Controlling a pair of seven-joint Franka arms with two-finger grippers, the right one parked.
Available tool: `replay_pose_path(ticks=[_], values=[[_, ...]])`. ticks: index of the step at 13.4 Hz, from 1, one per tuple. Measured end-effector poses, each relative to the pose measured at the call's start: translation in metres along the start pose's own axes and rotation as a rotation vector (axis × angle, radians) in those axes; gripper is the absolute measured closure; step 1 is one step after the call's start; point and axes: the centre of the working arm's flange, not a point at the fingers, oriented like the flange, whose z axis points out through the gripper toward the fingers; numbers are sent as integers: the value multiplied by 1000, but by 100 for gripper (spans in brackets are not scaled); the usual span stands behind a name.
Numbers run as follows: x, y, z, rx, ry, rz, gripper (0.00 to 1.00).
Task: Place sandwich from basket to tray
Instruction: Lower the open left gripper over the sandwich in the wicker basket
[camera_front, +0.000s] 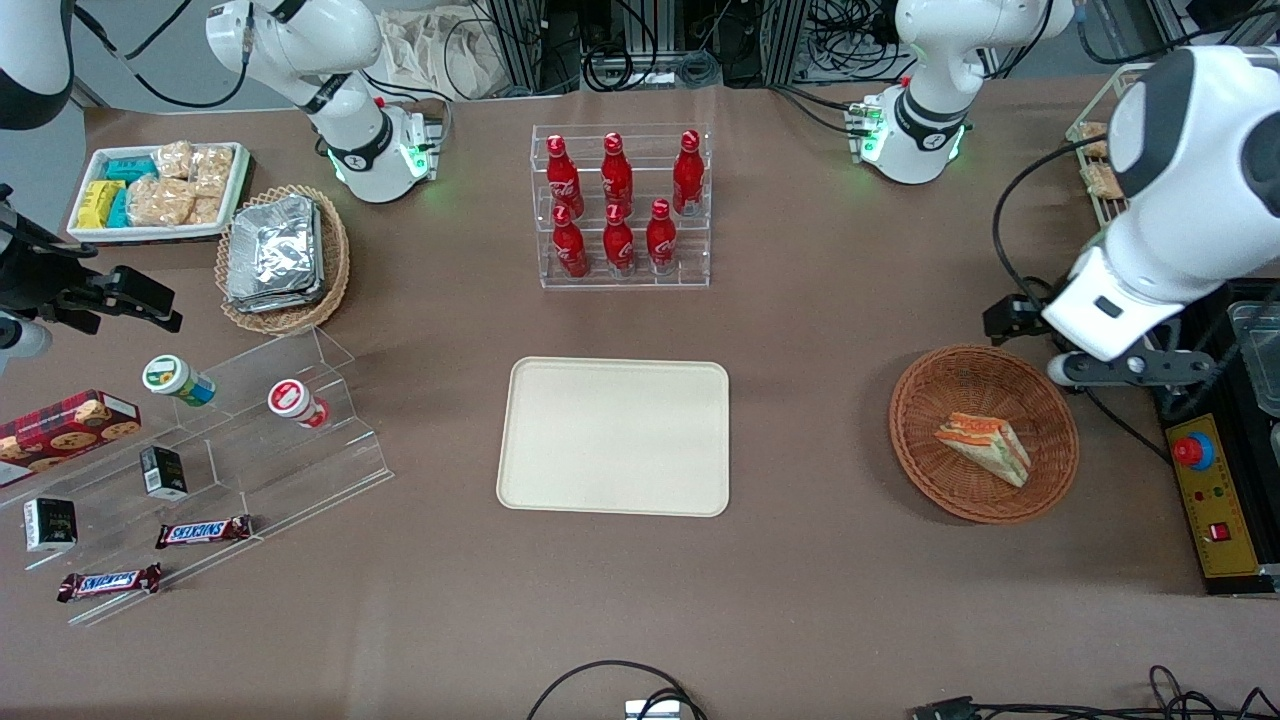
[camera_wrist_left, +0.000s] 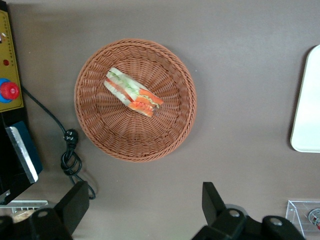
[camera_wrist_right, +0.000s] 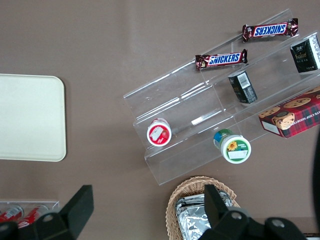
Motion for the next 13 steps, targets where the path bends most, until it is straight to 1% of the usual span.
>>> replay_pose_path(ticks=[2, 4, 5, 7, 8, 9, 11, 13], values=[[12, -3, 0, -6, -16, -4, 0], [20, -1, 4, -9, -21, -8, 0], [22, -2, 7, -7, -25, -20, 0], [29, -6, 20, 13, -43, -93, 0], [33, -10, 28, 15, -48, -157, 0], [37, -16, 38, 12, -40, -230, 0], [43, -25, 62, -5, -10, -431, 0], [46, -28, 91, -18, 10, -630, 0]])
